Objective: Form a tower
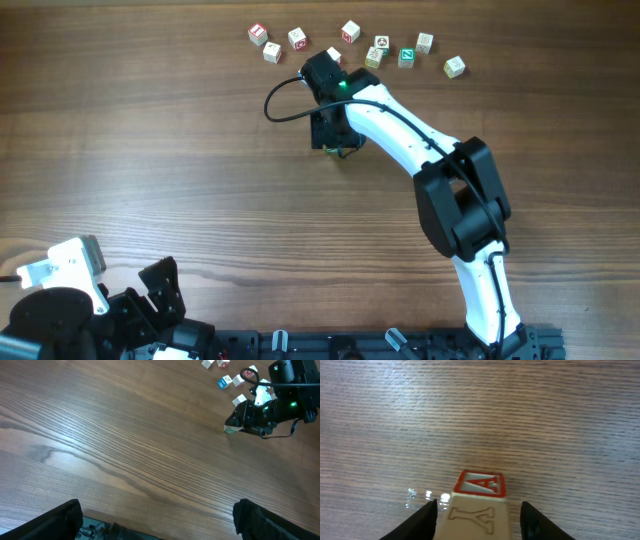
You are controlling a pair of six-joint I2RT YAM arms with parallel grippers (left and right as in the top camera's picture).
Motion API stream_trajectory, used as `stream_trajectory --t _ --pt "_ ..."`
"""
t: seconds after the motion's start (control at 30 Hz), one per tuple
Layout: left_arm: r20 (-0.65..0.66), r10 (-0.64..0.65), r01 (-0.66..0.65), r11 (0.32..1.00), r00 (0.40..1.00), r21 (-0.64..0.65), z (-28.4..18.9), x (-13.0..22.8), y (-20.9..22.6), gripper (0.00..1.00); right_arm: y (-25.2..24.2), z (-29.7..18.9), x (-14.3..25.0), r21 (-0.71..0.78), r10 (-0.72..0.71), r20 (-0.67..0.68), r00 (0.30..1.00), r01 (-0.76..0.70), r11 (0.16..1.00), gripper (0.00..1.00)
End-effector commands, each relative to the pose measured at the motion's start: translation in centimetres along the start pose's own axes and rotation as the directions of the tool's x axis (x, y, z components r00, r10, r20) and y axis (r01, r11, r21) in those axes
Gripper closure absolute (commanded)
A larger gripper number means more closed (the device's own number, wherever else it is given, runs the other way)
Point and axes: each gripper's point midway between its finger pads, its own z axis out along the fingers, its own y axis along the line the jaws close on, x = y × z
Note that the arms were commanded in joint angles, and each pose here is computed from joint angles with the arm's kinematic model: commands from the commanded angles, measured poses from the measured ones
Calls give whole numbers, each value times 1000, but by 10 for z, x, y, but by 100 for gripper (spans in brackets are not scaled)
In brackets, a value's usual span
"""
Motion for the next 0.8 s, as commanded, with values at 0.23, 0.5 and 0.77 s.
stream_trajectory --t 0.23,0.5,0.77 --pt "10 -9 9 1000 1000 -11 -1 -1 2 0 4 4 -5 39 -27 38 999 26 999 46" --pt "10 -9 9 1000 1000 -11 -1 -1 2 0 0 12 -3 58 -28 31 999 26 998 53" --pt "10 -9 9 1000 1000 -11 -1 -1 2 0 -3 13 -4 77 -29 36 999 26 997 46"
